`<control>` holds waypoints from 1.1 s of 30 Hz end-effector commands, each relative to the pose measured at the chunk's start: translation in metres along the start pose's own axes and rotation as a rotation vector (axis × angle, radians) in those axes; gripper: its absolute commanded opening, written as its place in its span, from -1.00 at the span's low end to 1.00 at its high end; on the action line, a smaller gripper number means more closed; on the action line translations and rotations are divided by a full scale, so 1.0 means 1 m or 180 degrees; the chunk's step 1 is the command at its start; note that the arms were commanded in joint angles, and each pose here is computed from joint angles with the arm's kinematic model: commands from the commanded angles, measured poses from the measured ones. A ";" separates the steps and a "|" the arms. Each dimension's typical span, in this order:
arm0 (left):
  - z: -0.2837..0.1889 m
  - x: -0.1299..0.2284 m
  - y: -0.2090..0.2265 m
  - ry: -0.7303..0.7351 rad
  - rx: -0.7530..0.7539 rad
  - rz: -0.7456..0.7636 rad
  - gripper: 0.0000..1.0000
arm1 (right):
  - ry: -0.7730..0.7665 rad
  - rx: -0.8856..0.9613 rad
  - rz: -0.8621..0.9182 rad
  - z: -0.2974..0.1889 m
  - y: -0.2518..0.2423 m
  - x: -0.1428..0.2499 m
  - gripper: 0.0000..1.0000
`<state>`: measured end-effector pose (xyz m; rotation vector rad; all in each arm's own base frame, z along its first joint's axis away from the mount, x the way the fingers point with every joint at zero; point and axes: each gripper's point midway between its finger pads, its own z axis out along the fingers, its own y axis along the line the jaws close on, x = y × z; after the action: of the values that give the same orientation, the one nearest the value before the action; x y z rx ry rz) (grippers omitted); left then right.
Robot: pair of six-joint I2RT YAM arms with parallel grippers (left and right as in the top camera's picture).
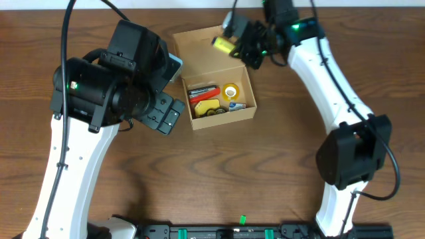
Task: Pack container
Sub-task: 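Carry the highlighter left and lower it into the box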
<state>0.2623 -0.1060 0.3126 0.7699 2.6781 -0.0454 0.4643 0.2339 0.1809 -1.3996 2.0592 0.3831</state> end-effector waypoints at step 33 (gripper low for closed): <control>-0.007 0.005 0.000 -0.0001 -0.0016 0.0020 0.90 | 0.0376 -0.0889 -0.1234 0.091 0.073 0.037 -0.98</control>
<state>0.2623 -0.1060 0.3126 0.7704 2.6780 -0.0453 0.4219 0.2799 0.0893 -1.9615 1.8305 0.4114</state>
